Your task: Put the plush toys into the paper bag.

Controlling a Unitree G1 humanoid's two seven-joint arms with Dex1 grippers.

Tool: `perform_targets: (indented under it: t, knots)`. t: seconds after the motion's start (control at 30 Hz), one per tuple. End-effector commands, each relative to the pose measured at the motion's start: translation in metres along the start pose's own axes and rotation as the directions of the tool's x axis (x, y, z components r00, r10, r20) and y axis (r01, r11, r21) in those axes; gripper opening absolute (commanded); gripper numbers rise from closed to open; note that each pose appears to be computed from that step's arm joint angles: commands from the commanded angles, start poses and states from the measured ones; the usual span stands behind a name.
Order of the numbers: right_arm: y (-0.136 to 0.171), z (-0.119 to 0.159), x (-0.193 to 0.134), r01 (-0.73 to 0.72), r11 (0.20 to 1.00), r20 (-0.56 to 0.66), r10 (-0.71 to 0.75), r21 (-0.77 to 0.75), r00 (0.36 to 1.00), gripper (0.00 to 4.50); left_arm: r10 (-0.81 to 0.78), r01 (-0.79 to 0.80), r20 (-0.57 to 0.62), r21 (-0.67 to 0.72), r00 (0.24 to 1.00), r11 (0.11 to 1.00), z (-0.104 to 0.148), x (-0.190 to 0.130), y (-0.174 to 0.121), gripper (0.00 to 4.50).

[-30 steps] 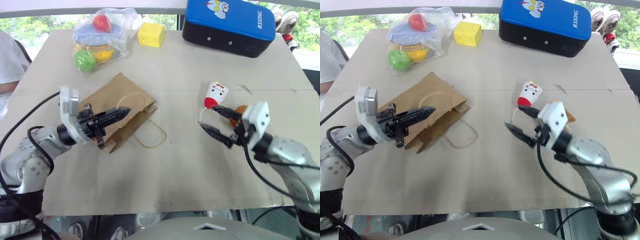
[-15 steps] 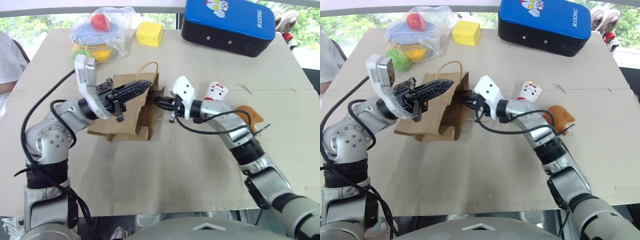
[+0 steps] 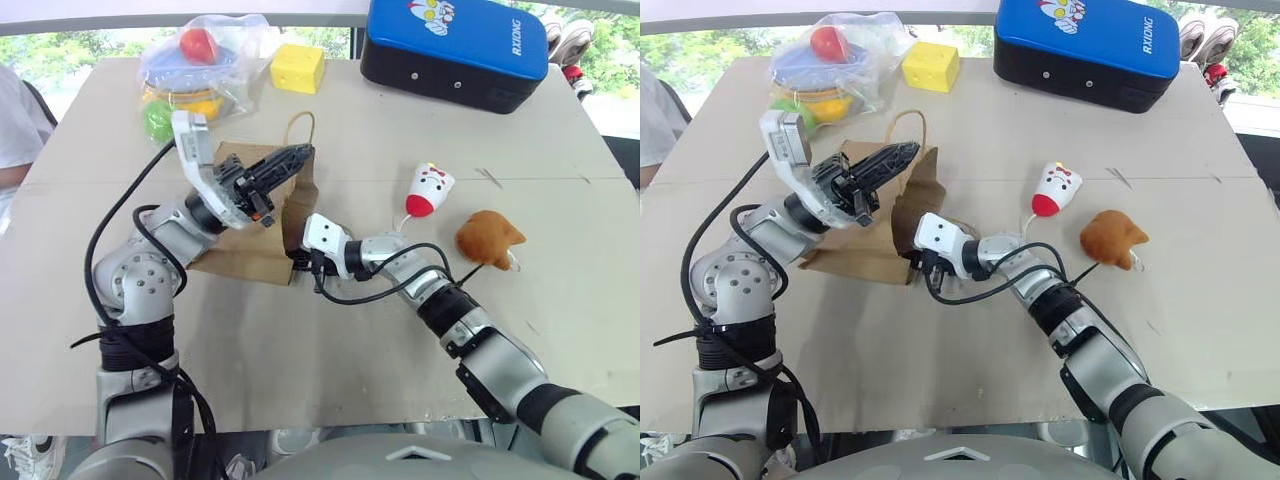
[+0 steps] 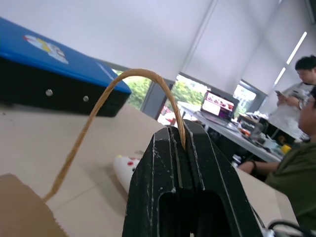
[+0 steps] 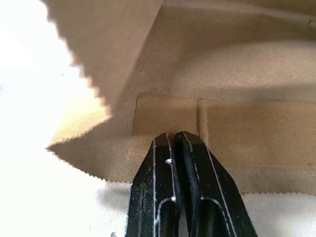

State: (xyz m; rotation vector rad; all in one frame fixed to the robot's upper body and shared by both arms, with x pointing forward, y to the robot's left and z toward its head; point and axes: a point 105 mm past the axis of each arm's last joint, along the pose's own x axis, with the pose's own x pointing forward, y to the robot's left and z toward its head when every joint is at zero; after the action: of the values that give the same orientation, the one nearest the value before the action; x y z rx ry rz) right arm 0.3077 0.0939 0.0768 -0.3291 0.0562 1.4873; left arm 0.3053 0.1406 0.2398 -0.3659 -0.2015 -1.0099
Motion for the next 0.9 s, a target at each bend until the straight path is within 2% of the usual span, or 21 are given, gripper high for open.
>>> perform_targets:
  t: [0.03, 0.2, 0.27, 0.3, 0.4, 0.5, 0.6, 0.83, 0.9]
  knots:
    - [0.003, -0.011, 0.007, -0.013, 1.000, -0.035, 0.013, 0.003, 0.999, 0.04, 0.003, -0.007, 0.096, 0.035, 0.995, 0.999, 0.027, 0.002, -0.011, 0.00]
    - [0.005, -0.025, 0.008, 0.004, 1.000, -0.066, -0.002, 0.031, 0.998, 0.04, 0.048, -0.056, 0.132, 0.057, 0.990, 0.997, 0.050, -0.007, -0.006, 0.00]
    - [0.000, -0.025, 0.005, 0.039, 0.998, -0.057, -0.036, 0.050, 0.998, 0.04, 0.068, -0.080, 0.103, 0.114, 0.992, 0.990, 0.050, -0.008, -0.004, 0.00]
    - [-0.008, -0.022, 0.002, 0.084, 0.995, -0.042, -0.082, 0.055, 0.996, 0.04, 0.089, -0.110, 0.115, 0.189, 0.989, 0.976, 0.052, -0.008, -0.002, 0.00]
    - [-0.044, 0.000, -0.022, 0.263, 0.946, 0.060, -0.278, 0.188, 0.959, 0.04, 0.126, -0.153, 0.096, 0.382, 0.987, 0.912, 0.049, -0.008, 0.000, 0.00]
    - [-0.061, 0.011, -0.048, 0.341, 0.911, 0.087, -0.369, 0.231, 0.925, 0.04, 0.106, -0.144, 0.114, 0.409, 0.988, 0.901, 0.050, -0.005, -0.001, 0.00]
    - [-0.057, 0.016, -0.066, 0.366, 0.905, 0.090, -0.392, 0.216, 0.916, 0.04, 0.046, -0.110, 0.143, 0.475, 0.989, 0.873, 0.049, -0.006, -0.004, 0.00]
    - [-0.048, 0.084, -0.135, 0.459, 0.829, 0.283, -0.546, 0.320, 0.789, 0.04, -0.002, -0.015, 0.033, 0.495, 0.999, 0.869, 0.021, -0.014, 0.009, 0.00]
    - [-0.038, 0.097, -0.149, 0.473, 0.834, 0.293, -0.545, 0.284, 0.785, 0.57, -0.005, -0.009, 0.027, 0.500, 1.000, 0.866, 0.019, -0.012, 0.015, 0.00]
